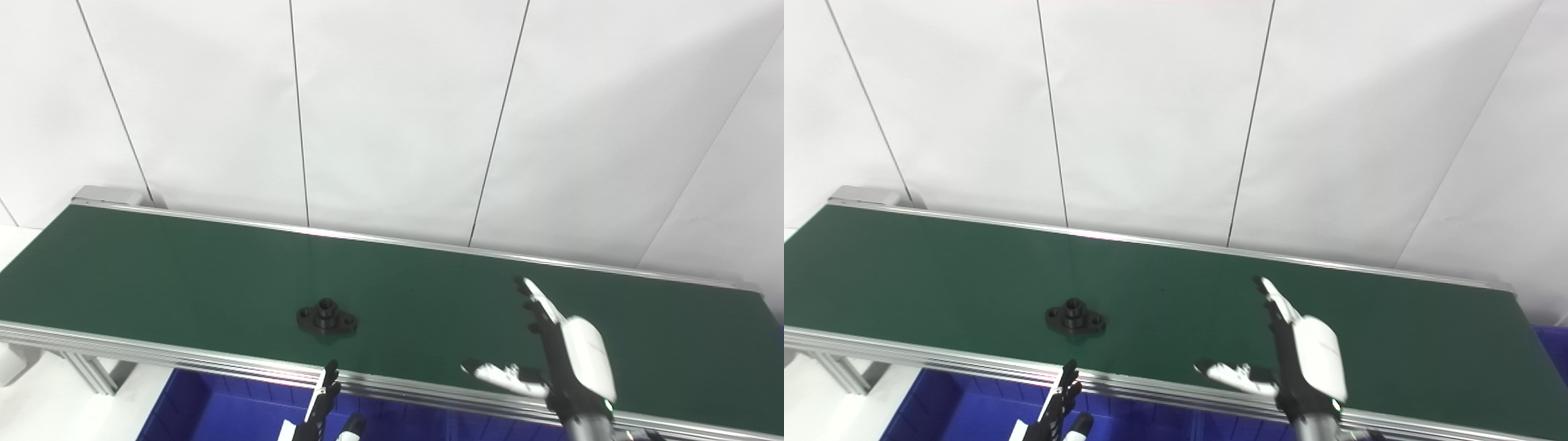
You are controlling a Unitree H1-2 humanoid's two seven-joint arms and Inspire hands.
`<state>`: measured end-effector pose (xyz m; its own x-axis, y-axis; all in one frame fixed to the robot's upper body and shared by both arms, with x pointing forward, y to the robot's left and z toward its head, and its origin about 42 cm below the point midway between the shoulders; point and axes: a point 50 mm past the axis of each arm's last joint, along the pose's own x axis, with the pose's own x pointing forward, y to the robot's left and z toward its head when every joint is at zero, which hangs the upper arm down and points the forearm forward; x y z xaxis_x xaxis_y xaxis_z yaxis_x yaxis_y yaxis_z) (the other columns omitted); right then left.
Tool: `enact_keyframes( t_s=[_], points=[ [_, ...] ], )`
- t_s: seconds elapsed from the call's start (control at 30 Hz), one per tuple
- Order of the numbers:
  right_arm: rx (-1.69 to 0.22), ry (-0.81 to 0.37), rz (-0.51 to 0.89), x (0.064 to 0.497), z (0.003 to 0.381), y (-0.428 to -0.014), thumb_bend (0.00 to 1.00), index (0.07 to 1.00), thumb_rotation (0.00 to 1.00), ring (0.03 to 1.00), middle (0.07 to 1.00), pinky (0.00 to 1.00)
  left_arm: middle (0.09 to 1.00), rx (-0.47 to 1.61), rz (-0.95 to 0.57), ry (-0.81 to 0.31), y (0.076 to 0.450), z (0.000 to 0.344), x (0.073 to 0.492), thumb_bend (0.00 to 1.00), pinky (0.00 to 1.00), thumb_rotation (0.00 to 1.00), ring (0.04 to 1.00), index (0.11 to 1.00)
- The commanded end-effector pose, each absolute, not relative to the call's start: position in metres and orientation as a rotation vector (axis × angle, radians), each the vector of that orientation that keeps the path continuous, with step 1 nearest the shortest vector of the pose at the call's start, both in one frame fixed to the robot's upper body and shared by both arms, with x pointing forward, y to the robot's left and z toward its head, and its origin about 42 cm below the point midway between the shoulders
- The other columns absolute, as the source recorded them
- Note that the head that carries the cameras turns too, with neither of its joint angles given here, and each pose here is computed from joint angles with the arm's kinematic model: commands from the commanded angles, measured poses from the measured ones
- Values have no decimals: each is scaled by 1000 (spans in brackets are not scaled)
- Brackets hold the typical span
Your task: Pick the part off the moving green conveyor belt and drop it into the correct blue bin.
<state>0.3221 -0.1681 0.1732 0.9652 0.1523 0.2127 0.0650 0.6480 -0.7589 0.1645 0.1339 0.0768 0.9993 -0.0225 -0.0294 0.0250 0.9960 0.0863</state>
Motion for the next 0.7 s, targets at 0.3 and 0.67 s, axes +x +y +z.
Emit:
enact_keyframes(
  t_s=[0.3, 0.67],
  points=[
    [-1003, -289, 91, 380, 196, -120, 949, 881, 519, 749, 837, 612, 1000, 38, -51, -26, 116, 91, 167, 464, 947, 885, 972, 1000],
    [-1066, -234, 175, 407, 187, -74, 974, 872, 524, 730, 821, 590, 1000, 31, -57, -58, 103, 100, 166, 443, 954, 879, 966, 1000]
  ],
)
